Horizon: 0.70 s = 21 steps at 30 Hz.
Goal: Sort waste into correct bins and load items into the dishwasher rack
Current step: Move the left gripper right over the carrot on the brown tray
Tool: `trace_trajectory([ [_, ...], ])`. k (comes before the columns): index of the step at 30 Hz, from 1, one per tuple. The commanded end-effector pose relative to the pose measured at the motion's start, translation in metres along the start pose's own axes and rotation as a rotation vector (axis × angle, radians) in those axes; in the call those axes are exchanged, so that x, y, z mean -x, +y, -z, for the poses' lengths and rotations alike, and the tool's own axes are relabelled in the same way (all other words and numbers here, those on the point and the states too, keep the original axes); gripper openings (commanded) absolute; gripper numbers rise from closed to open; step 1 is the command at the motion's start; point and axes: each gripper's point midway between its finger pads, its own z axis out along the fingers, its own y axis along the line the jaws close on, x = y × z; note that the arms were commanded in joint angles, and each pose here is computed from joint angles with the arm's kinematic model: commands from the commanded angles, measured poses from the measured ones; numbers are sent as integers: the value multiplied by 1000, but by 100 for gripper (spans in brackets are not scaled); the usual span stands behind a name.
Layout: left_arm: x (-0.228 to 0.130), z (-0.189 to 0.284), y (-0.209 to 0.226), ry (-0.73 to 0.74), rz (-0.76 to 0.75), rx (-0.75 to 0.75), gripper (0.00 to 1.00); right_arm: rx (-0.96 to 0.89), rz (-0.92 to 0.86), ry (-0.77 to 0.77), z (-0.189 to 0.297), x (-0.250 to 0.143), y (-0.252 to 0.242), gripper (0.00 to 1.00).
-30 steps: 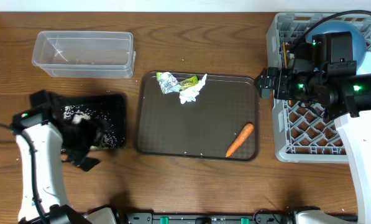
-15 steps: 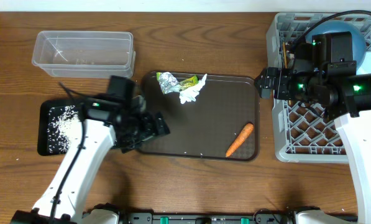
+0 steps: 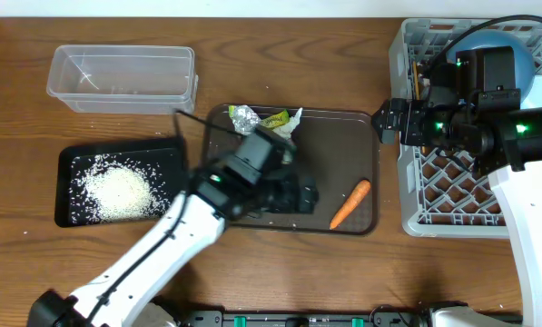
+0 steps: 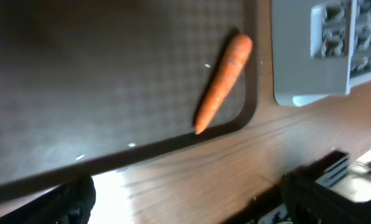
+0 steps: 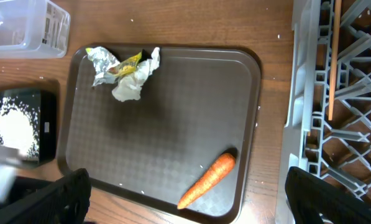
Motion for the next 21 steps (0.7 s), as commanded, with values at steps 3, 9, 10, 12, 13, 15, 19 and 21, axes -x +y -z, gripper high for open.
trace_trajectory([
  [3, -6, -38, 1, -29, -92, 144, 98, -1, 8, -12, 5, -1, 2, 99],
  [9, -16, -85, -31, -42, -378, 117, 98, -1, 8, -12, 5, -1, 2, 99],
  [10, -16, -92, -32, -55, -427, 139, 98, -1, 8, -12, 5, -1, 2, 99],
  [12, -14, -100, -27, -88, -480, 203, 98, -1, 8, -12, 5, -1, 2, 99],
  [13, -11, -103, -24, -110, -496, 244, 98, -1, 8, -12, 5, -1, 2, 99],
  [15, -7, -108, -16, -144, -511, 310, 98, -1, 8, -12, 5, -1, 2, 99],
  [19, -1, -115, -13, -176, -519, 344, 98, -1, 8, -12, 5, -1, 2, 99],
  [21, 2, -119, -16, -188, -530, 334, 98, -1, 8, -12, 5, -1, 2, 99],
])
